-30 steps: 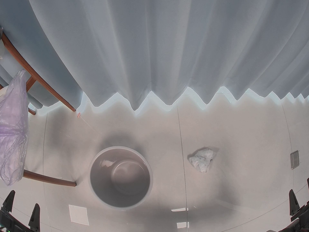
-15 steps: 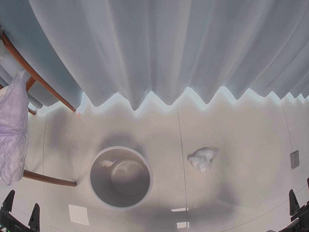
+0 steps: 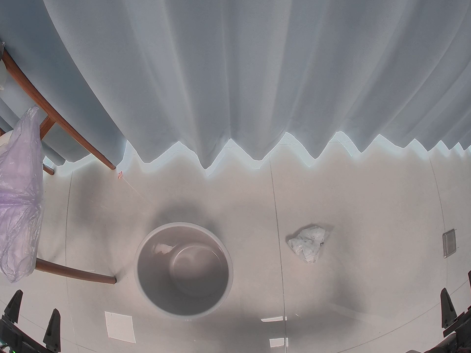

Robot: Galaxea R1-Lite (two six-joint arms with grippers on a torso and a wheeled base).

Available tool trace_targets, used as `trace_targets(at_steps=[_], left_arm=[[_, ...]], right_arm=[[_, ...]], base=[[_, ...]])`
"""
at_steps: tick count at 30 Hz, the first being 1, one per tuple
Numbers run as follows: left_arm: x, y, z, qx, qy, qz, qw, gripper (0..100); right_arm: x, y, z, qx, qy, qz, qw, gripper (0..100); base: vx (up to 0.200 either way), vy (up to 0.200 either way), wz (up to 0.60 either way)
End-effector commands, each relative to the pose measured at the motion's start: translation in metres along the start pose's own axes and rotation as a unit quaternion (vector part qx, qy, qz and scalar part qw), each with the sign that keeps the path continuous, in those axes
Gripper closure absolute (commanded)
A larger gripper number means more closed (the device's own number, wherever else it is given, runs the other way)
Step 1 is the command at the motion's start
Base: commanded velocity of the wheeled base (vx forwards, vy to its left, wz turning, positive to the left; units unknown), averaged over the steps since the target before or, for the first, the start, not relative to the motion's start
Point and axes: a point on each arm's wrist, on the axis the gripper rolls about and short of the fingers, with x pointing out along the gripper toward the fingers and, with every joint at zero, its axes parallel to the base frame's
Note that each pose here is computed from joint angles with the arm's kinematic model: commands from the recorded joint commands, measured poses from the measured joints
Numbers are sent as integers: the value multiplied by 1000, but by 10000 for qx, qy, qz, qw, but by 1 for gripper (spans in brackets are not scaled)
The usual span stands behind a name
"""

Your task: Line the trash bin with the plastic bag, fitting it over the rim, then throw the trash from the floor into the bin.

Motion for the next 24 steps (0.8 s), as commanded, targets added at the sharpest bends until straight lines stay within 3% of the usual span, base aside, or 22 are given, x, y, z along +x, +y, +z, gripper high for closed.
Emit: trace_targets(at_steps=[1,5,9,10,11,13,15,18,24], left_arm=[[1,0,-5,67,68,-11,10000,0],[0,-1,-4,167,-87,-219,9996,0],[-2,1,3,-129,-245,80,9996,0],[-7,4,49,-115,-1270,-9,9918,0],[-1,4,63,-46,-1432,-106,9896,0],[18,3,76,74,-1193,-155,9927,0],[13,3,79,365,-1310,-98,9907,0],[7,3,69,1076,-992,-176,9891,0],[-14,4,81,1620,-1054,-41,9811,0]], right_arm=[[0,0,-5,0,3,-1,10000,0],[0,0,-5,0,3,-1,10000,0],[0,0,-5,8,3,-1,10000,0],[0,0,-5,0,3,-1,10000,0],[0,0,-5,0,3,-1,10000,0],[0,0,-5,0,3,-1,10000,0],[0,0,-5,0,3,-1,10000,0],[0,0,-5,0,3,-1,10000,0],[0,0,-5,0,3,-1,10000,0]], base=[[0,0,0],[0,0,0],[0,0,0],[0,0,0],[0,0,0],[0,0,0],[0,0,0],[0,0,0],[0,0,0]])
